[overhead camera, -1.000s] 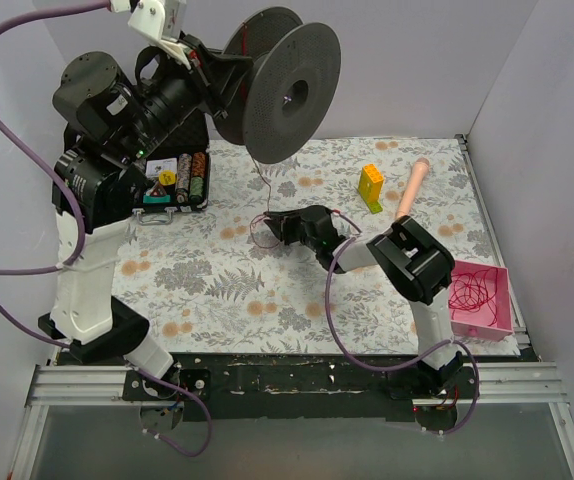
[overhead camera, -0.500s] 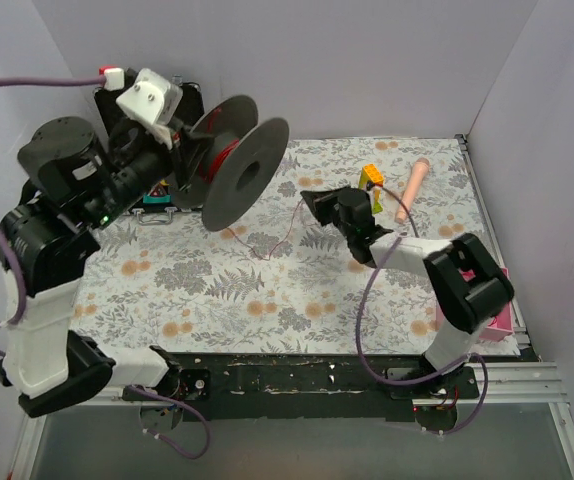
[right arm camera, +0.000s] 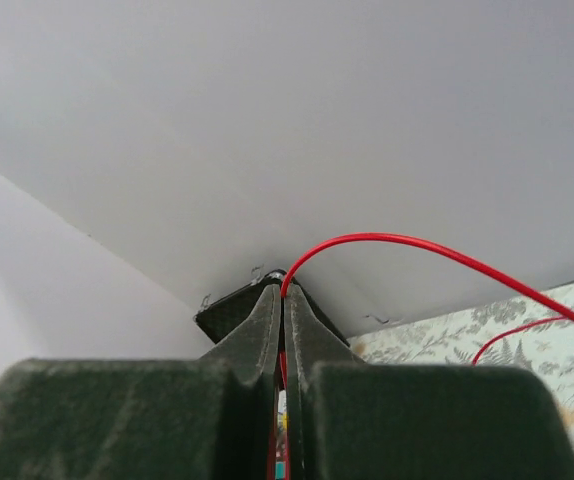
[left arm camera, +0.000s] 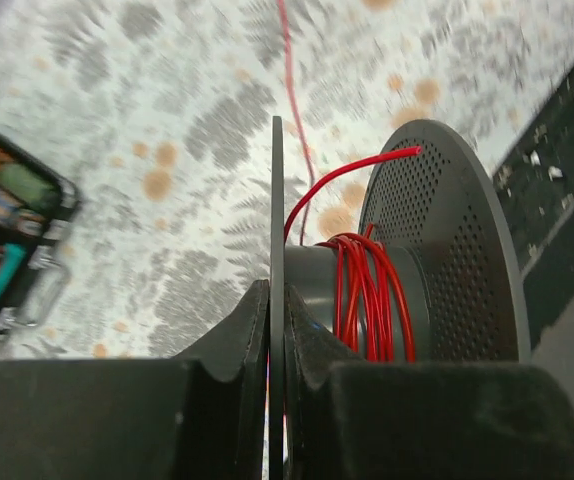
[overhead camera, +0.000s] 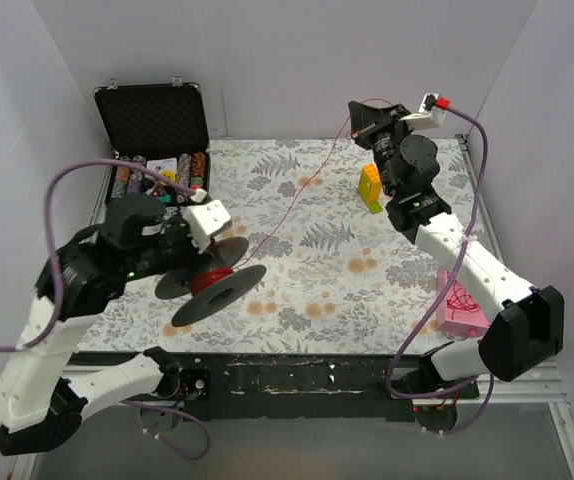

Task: Wrap the cables

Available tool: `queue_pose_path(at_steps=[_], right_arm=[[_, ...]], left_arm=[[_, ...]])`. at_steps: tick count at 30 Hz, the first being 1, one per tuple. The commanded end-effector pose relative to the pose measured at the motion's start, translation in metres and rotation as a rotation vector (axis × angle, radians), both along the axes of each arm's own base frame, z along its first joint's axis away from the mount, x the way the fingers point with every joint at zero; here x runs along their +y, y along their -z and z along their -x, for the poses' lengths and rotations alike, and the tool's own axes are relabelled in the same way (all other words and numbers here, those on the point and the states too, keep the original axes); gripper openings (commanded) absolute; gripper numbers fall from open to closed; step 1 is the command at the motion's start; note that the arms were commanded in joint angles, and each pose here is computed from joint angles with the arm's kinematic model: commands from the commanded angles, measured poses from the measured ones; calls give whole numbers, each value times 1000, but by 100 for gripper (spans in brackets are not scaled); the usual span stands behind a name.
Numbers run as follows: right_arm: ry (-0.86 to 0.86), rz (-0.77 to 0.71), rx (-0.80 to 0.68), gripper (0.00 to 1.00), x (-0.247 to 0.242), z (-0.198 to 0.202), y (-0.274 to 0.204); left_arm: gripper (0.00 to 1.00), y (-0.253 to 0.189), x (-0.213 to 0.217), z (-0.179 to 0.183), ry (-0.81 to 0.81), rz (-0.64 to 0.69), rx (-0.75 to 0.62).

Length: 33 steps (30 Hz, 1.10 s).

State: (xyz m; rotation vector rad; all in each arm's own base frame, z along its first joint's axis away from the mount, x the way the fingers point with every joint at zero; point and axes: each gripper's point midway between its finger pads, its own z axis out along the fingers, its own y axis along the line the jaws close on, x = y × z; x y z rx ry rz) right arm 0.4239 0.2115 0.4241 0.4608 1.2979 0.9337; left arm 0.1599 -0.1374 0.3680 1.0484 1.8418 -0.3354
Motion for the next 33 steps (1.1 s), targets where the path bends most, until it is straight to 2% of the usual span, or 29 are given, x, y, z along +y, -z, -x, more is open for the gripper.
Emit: queue_pose_path(at_steps=[1, 5, 8, 17, 23, 28, 33], right_arm=[[78, 160, -107, 1, -11, 9, -49], [81, 172, -172, 1, -1, 27, -82], [59, 175, -201, 1, 12, 37, -103], [-86, 92, -282, 1, 56, 92, -150], [-227, 53, -286, 1, 96, 135, -141], [-361, 37, -289, 1, 139, 168, -134], [-453, 23, -270, 1, 163, 201, -117]], left_arm=[[0, 37, -31, -3, 116, -7, 101], [0, 71, -39, -40, 3, -56, 129], [0, 86, -52, -65, -67, -44, 141], [0, 106, -83, -153, -297, 128, 162], [0, 93, -87, -224, -450, 311, 149], [0, 87, -102, -276, -560, 401, 149], [0, 61, -85, -330, -664, 533, 144]])
